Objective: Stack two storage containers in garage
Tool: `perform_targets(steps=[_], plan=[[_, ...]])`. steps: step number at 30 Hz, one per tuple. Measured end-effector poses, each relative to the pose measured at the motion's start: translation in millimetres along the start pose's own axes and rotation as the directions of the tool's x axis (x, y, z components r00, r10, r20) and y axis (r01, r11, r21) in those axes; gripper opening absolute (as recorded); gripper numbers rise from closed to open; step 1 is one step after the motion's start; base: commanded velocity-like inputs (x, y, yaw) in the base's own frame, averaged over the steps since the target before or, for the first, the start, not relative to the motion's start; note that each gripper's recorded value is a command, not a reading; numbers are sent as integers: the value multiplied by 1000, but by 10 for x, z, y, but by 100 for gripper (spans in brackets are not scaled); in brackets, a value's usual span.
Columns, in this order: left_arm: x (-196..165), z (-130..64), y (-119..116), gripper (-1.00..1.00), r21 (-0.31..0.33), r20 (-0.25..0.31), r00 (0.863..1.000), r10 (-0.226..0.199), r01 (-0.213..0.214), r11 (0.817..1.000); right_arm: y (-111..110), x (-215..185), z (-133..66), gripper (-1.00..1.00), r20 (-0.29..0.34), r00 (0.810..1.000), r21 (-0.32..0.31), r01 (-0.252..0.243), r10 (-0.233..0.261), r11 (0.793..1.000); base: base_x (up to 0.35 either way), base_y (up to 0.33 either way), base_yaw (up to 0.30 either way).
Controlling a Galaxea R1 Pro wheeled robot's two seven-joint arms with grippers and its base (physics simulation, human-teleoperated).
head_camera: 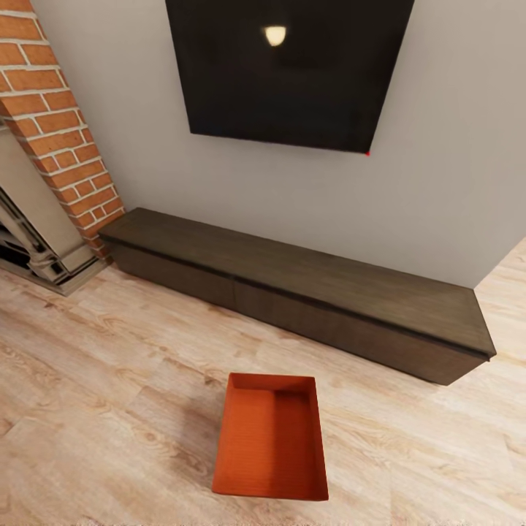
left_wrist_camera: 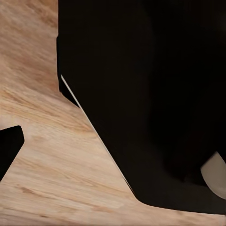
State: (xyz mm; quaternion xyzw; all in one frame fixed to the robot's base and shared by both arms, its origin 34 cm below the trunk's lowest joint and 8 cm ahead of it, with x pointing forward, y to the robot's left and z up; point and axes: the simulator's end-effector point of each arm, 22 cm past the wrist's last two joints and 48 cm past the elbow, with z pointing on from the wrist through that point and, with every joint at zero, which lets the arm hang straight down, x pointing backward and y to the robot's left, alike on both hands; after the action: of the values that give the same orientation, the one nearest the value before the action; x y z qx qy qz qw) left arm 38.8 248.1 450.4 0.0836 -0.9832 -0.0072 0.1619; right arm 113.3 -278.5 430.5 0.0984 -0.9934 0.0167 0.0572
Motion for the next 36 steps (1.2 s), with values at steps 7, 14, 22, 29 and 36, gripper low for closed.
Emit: perform_targets(steps=[7,14,22,29,36], plan=[[43,2,6,100,-2,-11,1000,0,0,1000,9,44,2,100,-11,1000,-2,1,-1,1000,0,0,-3],[82,4,13,100,-4,-21,1000,0,0,1000,9,84,3,100,-22,1000,3,1,-1,1000,0,0,-152],[123,6,20,100,-5,-32,999,0,0,1000,13,126,3,100,-33,999,3,1,-1,1000,0,0,-154],[163,7,27,100,-7,-42,999,-1,0,1000,30,161,4,100,-41,999,-4,19,-19,1000,0,0,-19],[206,7,33,100,-9,-53,999,-1,1,1000,53,206,4,100,-52,998,-15,20,-21,1000,0,0,-1]])
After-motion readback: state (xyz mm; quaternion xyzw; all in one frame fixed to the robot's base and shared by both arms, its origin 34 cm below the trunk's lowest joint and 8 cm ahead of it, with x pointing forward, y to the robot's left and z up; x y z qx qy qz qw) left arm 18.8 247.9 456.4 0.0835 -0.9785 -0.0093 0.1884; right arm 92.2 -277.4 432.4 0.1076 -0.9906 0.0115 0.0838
